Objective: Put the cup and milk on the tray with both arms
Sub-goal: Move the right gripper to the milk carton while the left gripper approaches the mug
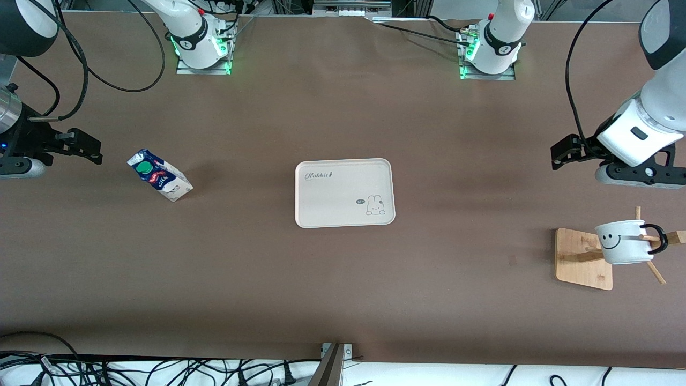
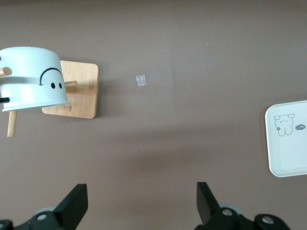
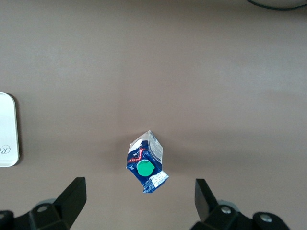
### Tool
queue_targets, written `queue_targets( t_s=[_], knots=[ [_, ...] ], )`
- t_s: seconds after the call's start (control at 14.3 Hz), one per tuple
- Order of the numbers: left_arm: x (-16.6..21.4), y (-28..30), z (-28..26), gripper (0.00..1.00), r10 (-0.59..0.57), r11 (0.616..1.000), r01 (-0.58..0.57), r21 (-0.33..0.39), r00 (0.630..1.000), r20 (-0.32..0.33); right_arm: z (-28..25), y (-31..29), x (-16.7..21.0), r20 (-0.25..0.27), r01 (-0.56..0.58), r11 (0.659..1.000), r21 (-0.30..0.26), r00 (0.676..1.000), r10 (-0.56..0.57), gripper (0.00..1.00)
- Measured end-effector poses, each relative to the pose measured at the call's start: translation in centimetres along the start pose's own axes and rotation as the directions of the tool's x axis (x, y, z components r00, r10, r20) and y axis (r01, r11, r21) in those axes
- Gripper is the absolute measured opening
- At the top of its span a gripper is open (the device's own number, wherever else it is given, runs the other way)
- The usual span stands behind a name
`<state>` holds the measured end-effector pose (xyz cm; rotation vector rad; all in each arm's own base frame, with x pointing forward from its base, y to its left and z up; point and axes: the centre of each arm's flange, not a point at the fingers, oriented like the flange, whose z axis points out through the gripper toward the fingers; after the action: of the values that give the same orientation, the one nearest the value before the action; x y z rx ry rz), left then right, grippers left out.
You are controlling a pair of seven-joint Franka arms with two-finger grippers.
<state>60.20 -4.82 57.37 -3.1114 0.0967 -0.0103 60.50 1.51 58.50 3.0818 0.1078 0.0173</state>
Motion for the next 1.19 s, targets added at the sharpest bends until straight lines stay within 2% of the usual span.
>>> queue_targets(
  t_s=[0.49,0.63,0.77,0.98,1.19],
  knots=[
    [-1.5,-3.1,-0.5,1.0,-0.052,0.999,0.052,0.0,0.998,-0.027,0.2,-0.1,-0.1,0.014,0.0,1.0,0.006,1.0,0.0,1.0],
    [-1.9,-3.8,-0.5,1.0,-0.063,0.998,0.063,0.001,0.998,-0.025,0.8,-0.2,-0.2,0.041,0.008,1.0,0.017,0.999,-0.009,1.0],
    [-2.1,-3.5,-0.4,1.0,-0.059,0.998,0.059,0.001,0.998,-0.016,1.4,-0.4,-0.3,0.072,0.062,0.998,0.023,0.995,-0.064,1.0],
    [-2.7,-3.3,0.9,1.0,-0.056,0.998,0.056,0.001,0.996,0.064,3.5,-0.6,-0.5,0.158,0.14,0.989,0.043,0.977,-0.145,1.0],
    [-1.1,-3.0,2.4,1.0,-0.051,0.999,0.051,-0.002,0.995,0.081,6.4,-0.6,0.3,0.206,0.228,0.971,0.07,0.949,-0.238,1.0]
  ],
)
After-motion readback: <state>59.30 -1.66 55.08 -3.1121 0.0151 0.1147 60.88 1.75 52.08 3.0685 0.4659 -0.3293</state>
